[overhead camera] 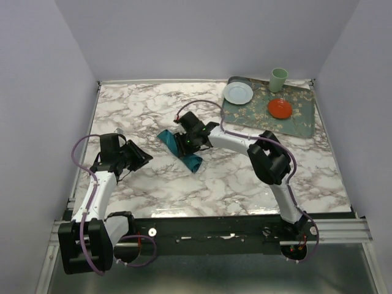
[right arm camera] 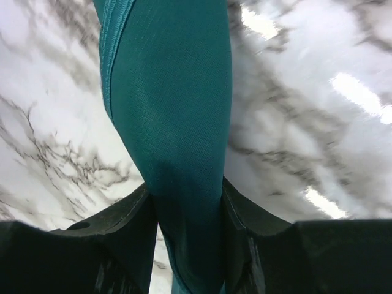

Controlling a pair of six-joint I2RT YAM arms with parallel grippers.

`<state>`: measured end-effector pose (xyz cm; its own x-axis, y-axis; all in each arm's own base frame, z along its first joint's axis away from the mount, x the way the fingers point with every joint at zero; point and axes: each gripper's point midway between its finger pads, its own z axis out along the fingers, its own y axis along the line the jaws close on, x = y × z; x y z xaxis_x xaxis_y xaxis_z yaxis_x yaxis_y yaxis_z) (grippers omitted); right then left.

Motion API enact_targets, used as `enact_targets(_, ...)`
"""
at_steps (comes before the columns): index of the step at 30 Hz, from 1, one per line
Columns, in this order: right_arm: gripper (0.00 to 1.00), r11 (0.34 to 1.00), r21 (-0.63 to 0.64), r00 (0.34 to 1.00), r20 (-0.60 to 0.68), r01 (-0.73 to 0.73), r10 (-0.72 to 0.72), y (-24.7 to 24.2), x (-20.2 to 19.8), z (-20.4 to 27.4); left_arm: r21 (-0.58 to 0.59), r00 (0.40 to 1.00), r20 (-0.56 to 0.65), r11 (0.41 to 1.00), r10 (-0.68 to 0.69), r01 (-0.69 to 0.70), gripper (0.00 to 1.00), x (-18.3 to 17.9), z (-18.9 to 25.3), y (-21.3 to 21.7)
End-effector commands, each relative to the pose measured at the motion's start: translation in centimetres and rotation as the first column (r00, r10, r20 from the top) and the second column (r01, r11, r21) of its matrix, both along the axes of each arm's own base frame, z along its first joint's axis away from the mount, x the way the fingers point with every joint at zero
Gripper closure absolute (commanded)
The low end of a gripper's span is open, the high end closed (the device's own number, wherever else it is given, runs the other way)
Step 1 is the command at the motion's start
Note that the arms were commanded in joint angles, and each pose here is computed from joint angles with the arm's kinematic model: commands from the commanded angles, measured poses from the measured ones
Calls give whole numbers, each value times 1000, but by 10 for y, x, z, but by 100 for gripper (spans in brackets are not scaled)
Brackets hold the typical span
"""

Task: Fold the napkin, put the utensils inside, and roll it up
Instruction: Roll the napkin with the utensil

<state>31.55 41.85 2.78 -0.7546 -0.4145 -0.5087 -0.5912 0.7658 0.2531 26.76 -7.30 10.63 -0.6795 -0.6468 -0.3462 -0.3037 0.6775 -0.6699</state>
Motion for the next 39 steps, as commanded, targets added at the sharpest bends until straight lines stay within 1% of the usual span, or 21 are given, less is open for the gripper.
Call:
enact_targets(1,53,991,121,983,-183,56,-33,-10,21,-26,-17,999,29,999,-33,33,60,8,5,-3)
enact_targets(2,53,981,172,974,-220,86,-47,-9,26,-20,-17,999,29,999,-33,33,60,8,4,-3)
enact_targets(3,53,976,194,977,-205,100,-60,-4,36,-13,-19,999,23,999,-31,32,60,9,2,-3)
enact_targets(4,53,976,186,978,-195,114,-77,-5,43,-10,-24,999,27,999,-34,34,60,10,2,-4)
enact_targets(6,53,974,175,968,-230,146,-104,-10,49,-12,-31,999,21,999,-37,37,60,12,1,-4)
enact_targets(11,53,937,266,929,-350,225,-123,-4,72,-5,-42,999,24,998,-45,46,60,16,1,-6)
enact_targets(13,53,929,279,916,-381,245,-127,-2,77,-8,-49,998,21,997,-54,55,60,17,0,-8)
enact_targets(14,53,917,305,913,-388,257,-127,0,85,1,-51,998,20,997,-56,57,60,18,0,-8)
enact_targets(17,52,906,319,910,-388,277,-142,2,99,5,-58,998,20,997,-59,60,60,21,-3,-9)
enact_targets(19,52,914,293,905,-397,282,-152,-3,101,1,-79,998,26,995,-60,62,60,25,-3,-11)
enact_targets(23,49,932,267,920,-367,246,-138,-7,100,-8,-123,997,26,990,-73,75,60,37,-5,-16)
enact_targets(24,47,935,271,925,-359,230,-123,-7,97,-6,-133,997,9,988,-72,72,60,40,-10,-16)
enact_targets(26,43,948,256,942,-318,191,-104,-4,93,-6,-160,998,32,985,-63,67,60,52,-6,-18)
enact_targets(27,38,950,256,947,-306,177,-93,-3,91,-3,-166,998,23,984,-64,67,60,56,-10,-19)
enact_targets(29,34,961,231,958,-273,150,-83,-2,89,-3,-178,998,35,982,-58,64,60,68,-7,-19)
enact_targets(30,28,966,219,963,-260,134,-75,0,86,-3,-192,998,9,979,-65,66,60,71,-16,-21)
enact_targets(31,26,969,215,969,-235,124,-72,2,90,2,-195,998,19,978,-67,69,60,79,-13,-21)
enact_targets(33,23,981,173,976,-212,93,-56,5,84,-2,-224,997,-5,972,-71,68,62,84,-22,-24)
enact_targets(35,22,989,140,984,-177,56,-31,11,80,2,-227,998,11,971,-69,70,62,94,-21,-24)
enact_targets(36,19,992,109,988,-151,61,-44,8,83,0,-232,998,-5,971,-63,60,62,96,-26,-24)
enact_targets(39,16,994,89,992,-114,65,-55,5,84,9,-234,998,2,970,-62,61,62,106,-28,-24)
